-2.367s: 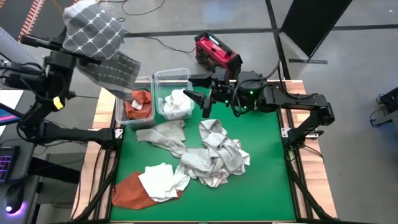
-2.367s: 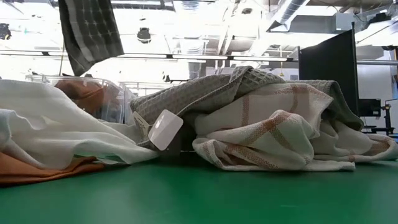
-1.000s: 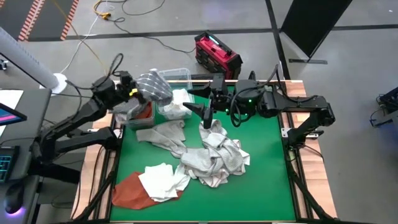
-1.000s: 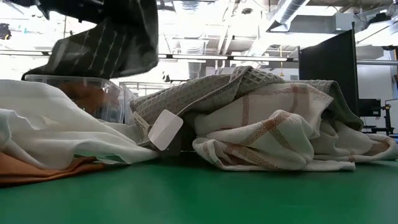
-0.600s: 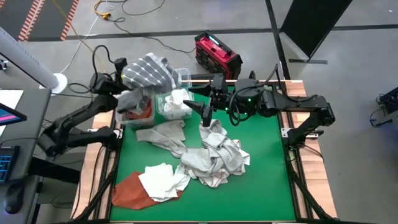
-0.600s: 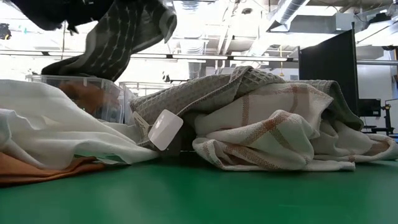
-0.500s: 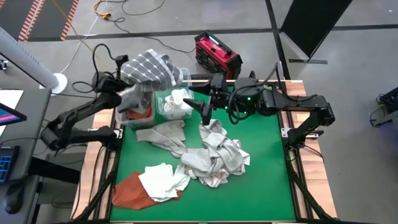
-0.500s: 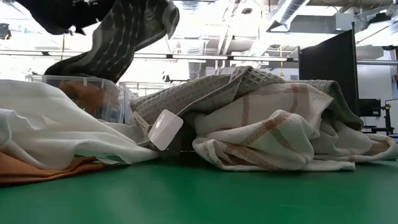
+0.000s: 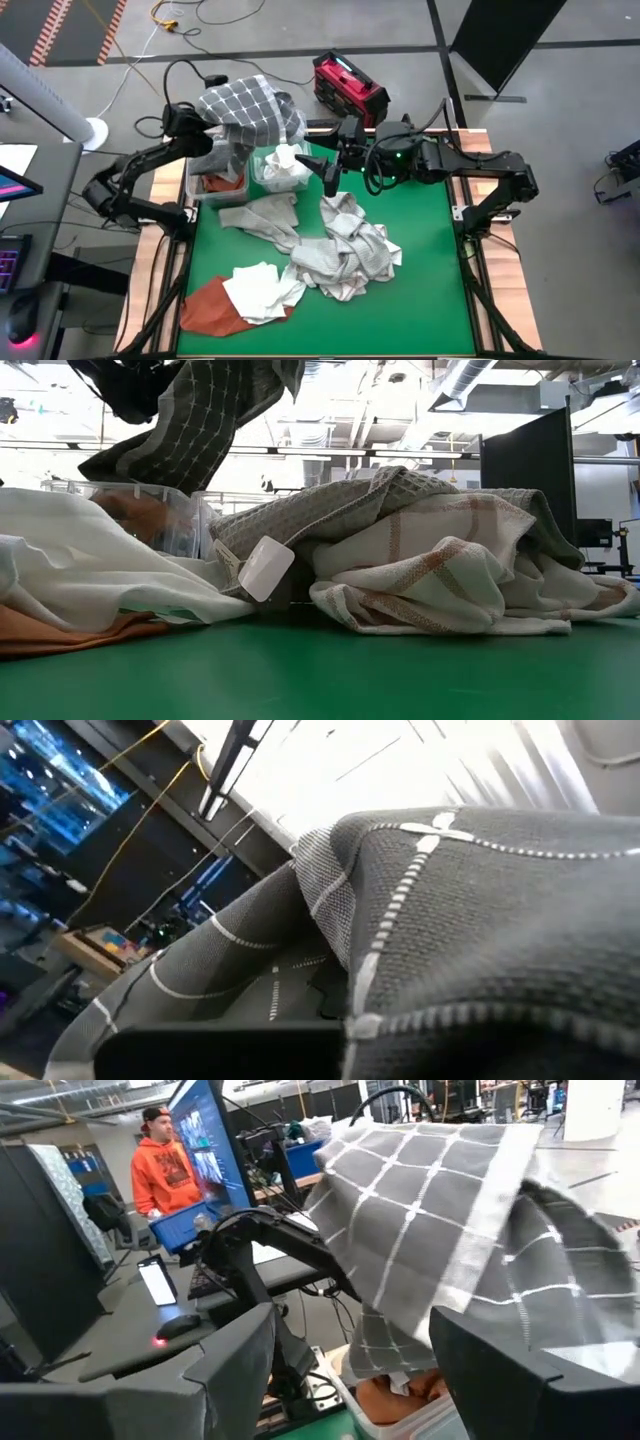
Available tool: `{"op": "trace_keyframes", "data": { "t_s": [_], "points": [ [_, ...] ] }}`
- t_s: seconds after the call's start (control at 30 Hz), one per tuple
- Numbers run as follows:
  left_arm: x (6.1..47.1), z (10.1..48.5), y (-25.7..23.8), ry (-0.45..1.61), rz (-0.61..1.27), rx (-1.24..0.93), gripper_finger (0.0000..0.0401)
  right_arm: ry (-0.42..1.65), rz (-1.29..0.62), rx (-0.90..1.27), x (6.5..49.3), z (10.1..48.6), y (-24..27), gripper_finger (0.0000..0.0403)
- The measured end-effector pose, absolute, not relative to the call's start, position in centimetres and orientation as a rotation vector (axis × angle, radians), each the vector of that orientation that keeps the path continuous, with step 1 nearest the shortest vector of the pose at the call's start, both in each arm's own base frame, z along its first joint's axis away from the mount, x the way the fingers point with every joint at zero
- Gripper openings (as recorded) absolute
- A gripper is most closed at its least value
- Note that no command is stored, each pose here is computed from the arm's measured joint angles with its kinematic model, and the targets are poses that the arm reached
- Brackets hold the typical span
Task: Sort towels by color in basket
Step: Put the gray patterned towel into the left transparent bin
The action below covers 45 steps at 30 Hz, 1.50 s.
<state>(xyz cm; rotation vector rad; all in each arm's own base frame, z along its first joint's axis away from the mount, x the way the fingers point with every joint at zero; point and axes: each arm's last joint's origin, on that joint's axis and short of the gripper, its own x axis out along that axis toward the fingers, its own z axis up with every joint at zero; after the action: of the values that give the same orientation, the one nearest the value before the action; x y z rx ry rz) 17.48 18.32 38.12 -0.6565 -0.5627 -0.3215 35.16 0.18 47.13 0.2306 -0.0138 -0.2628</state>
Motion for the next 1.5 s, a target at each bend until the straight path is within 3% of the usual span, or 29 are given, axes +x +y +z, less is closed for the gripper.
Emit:
{"op": "trace_keyframes", "data": {
  "t_s": [0.13, 0.23, 0.87, 1.2, 1.5],
  "points": [
    [15.9, 39.2, 17.9, -0.571, -0.273, -0.563, 0.0, -0.012, -0.268, 0.226, 35.2, 47.1, 0.0, 0.0295],
    [14.7, 39.5, 17.7, -0.459, -0.164, -0.527, 0.0, -0.009, -0.269, 0.225, 35.2, 47.1, 0.0, 0.0295],
    [6.8, 33.7, 12.3, 0.251, 0.929, -0.423, 0.0, -0.01, -0.324, 0.221, 35.1, 47.0, -1.9, 0.0295],
    [7.6, 32.8, 11.8, 0.541, 1.074, -0.289, 0.0, -0.001, -0.342, 0.195, 35.1, 47.0, -2.6, 0.0295],
    [9.3, 31.7, 12.1, 1.004, 1.025, 0.102, 0.0, 0.004, -0.346, 0.166, 35.1, 47.0, -2.7, 0.0295]
  ]
}}
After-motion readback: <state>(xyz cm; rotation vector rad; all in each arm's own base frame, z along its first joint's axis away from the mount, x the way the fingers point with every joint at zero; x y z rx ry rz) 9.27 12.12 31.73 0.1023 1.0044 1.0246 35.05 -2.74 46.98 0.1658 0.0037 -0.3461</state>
